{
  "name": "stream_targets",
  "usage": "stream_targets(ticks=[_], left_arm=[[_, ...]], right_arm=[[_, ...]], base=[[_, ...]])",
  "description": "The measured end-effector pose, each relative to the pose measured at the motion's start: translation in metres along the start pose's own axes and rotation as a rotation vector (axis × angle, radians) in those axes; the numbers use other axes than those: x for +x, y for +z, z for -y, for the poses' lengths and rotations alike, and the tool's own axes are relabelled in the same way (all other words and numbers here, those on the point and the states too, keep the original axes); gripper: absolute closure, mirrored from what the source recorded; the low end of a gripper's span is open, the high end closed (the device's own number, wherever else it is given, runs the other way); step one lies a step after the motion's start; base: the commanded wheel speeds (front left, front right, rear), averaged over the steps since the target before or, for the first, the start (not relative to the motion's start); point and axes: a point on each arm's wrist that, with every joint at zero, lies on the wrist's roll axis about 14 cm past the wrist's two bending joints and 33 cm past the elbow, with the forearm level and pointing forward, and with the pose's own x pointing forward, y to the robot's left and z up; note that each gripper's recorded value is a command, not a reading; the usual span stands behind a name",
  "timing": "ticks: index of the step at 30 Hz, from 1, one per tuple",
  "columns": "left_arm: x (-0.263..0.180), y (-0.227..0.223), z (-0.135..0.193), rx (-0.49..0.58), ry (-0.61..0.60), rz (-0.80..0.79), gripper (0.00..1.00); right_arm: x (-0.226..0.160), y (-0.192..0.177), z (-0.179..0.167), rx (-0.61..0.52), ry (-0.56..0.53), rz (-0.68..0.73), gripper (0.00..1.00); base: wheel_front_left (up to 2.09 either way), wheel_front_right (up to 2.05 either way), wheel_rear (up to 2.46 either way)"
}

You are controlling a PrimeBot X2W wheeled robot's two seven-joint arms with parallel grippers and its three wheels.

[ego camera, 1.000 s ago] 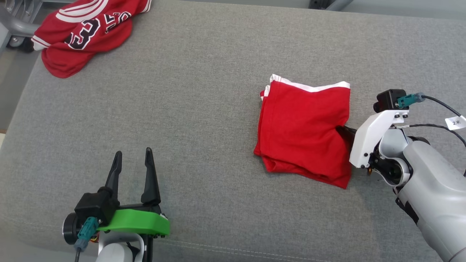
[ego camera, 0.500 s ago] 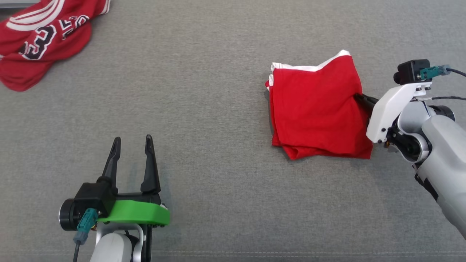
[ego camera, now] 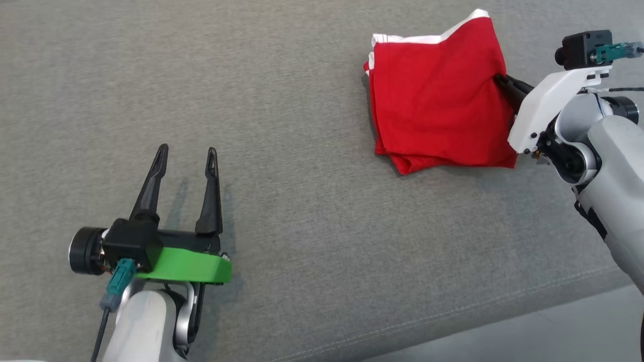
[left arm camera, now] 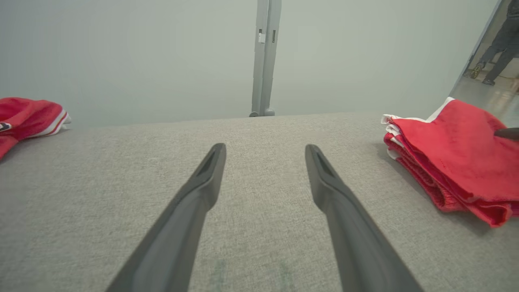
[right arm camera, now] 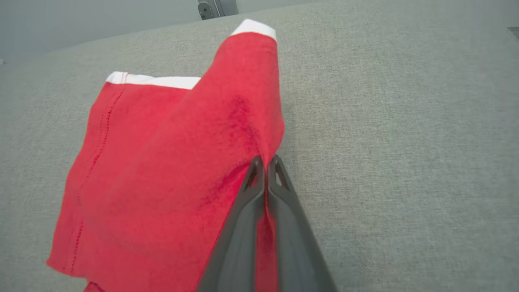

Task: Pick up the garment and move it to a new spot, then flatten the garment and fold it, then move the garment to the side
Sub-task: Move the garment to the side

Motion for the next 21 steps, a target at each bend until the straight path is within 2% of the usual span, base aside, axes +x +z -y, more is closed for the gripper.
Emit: stream_targets(ticks=[5, 11, 16, 21], left_arm=[[0.024, -0.012, 0.034, -0.018, -0.117, -0.018, 0.00], [0.036, -0.034, 0.061, -0.055, -0.200, -0.060, 0.00], [0.040, -0.049, 0.064, -0.065, -0.219, -0.091, 0.00], [0.039, -0.044, 0.050, -0.034, -0.193, -0.076, 0.00]], right_arm=[[-0.014, 0.000, 0.036, 0.010, -0.096, 0.019, 1.00], [-0.028, -0.001, 0.076, 0.002, -0.208, 0.023, 1.00], [-0.027, 0.004, 0.101, -0.042, -0.276, 0.032, 1.00], [-0.023, 0.022, 0.130, -0.131, -0.358, 0.054, 1.00]], base=[[0.00, 0.00, 0.00], [0.00, 0.00, 0.00], [0.00, 0.00, 0.00], [0.00, 0.00, 0.00]])
